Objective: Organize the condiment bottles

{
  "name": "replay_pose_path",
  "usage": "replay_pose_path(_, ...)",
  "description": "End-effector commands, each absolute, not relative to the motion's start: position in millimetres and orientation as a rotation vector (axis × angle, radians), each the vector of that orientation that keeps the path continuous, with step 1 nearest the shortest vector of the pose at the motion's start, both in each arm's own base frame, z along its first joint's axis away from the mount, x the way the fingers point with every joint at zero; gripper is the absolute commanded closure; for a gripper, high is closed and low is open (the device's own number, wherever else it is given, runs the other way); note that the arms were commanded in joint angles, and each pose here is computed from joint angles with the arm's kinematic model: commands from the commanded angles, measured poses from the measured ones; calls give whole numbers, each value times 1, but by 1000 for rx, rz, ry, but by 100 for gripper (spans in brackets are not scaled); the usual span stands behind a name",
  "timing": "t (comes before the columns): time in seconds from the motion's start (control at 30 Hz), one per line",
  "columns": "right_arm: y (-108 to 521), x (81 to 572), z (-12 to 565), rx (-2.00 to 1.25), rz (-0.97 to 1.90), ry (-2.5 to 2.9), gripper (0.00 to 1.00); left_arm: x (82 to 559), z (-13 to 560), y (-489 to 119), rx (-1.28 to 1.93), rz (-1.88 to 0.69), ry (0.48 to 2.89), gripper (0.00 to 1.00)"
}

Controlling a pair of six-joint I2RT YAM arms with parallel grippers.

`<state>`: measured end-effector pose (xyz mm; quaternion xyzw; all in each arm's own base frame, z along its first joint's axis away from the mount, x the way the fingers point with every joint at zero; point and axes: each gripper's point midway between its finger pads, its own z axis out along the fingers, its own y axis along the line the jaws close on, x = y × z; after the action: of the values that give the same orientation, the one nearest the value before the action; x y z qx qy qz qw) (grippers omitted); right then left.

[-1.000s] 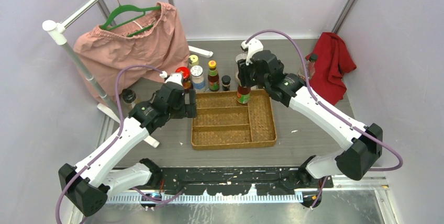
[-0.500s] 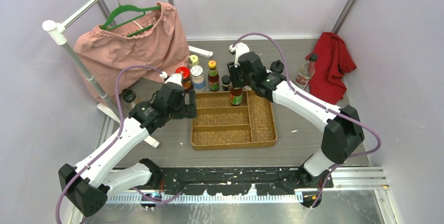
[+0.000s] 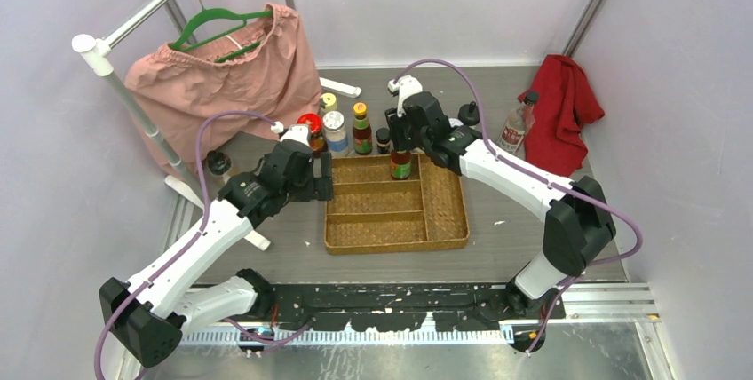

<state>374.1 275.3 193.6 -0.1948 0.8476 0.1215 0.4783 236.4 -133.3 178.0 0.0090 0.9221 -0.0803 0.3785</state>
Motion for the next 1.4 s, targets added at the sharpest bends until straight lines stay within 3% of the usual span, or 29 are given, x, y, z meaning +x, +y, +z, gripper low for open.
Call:
replay_pose_path(0.0,286,392,231,-405,340,1921,99,240,184,-136,33,-222,2325,1)
replay_pose_path(0.13,285,392,227,-399,335,1926,99,239,182,-136,34,-220,2328,1)
replay_pose_path(0.2,284,391,224,-399,332,1933,94,239,182,-136,33,-221,2329,1)
replay_pose_path(0.3,283,389,224,-397,331,1937,77,239,181,-136,32,-221,2329,1)
replay_pose_path(0.37,281,388,225,-390,330,1938,54,239,180,-136,34,-224,2332,1)
replay_pose_path(0.5,277,386,230,-379,329,1929,37,239,180,-138,33,-229,2332,1)
replay_pose_path(0.57,276,384,232,-376,331,1925,22,240,181,-138,30,-233,2332,2)
replay_pose_path(0.8,266,376,275,-348,348,1856,16,239,177,-138,32,-235,2337,2)
replay_pose_path(1.0,253,403,338,-324,240,1803,14,239,175,-141,33,-245,2340,2)
replay_pose_path(1.1,244,431,333,-294,205,1886,13,240,178,-141,28,-247,2335,2)
replay_pose_path(1.23,232,468,313,-266,175,1980,1,239,181,-138,25,-242,2327,2)
replay_pose_path(1.37,227,494,294,-249,179,2027,0,236,186,-134,23,-235,2318,2)
